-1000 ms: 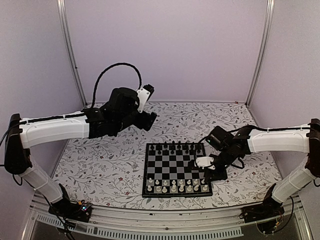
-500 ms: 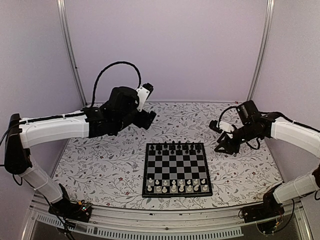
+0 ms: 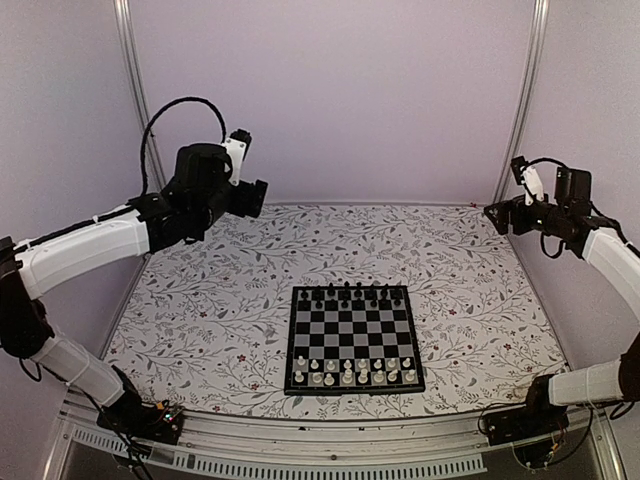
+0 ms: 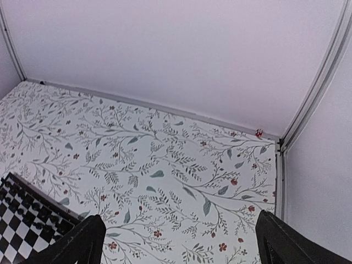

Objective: Set up the chess pieces on the board
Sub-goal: Reset both arms

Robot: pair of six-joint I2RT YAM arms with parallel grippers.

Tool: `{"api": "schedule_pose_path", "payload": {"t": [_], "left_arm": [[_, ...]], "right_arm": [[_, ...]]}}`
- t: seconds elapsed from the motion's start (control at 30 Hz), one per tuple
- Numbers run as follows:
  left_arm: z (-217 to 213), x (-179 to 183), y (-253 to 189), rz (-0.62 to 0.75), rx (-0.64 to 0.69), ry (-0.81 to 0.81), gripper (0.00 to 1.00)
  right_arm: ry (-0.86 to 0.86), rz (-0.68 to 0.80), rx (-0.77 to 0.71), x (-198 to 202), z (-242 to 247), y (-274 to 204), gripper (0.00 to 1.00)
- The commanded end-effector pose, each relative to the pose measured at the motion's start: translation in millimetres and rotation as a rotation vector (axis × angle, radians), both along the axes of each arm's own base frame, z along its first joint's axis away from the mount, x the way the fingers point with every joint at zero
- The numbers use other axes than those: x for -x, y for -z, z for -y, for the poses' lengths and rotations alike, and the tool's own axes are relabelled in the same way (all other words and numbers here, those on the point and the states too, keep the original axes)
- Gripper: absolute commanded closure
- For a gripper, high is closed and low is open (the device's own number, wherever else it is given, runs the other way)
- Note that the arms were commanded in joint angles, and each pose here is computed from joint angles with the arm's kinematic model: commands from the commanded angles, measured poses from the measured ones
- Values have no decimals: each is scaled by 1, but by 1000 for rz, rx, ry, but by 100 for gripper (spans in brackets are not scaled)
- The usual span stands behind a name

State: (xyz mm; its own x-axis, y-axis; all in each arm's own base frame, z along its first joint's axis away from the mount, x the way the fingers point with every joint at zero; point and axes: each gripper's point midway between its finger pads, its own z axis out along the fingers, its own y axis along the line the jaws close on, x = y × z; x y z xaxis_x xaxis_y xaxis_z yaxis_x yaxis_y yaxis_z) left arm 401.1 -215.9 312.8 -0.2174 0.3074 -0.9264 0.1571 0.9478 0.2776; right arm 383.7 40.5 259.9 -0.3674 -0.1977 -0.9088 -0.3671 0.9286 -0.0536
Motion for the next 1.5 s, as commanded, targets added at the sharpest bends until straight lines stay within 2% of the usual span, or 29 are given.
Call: {"api": "schedule_pose_path", "payload": {"t": [0.0, 0.2, 0.37, 0.67, 1.13, 1.47], "left_arm": [[-38, -7, -50, 92, 93, -94, 1], [-85, -7, -71, 111, 208, -135, 1], [-105, -8, -67, 82, 187, -155, 1], [-96, 4, -70, 64, 158, -62, 1], [-91, 5, -65, 37, 128, -23, 1], [-98, 16, -92, 109, 156, -26, 1]], "right_arm": [[128, 227, -93, -12, 16, -92, 1], [180, 363, -107, -3, 25, -149, 1], [189, 424, -143, 9, 25, -179, 1], [158, 415, -157, 16, 19, -174, 1], [134, 406, -156, 15, 15, -166, 1], [122, 402, -162, 13, 13, -164, 1]]}}
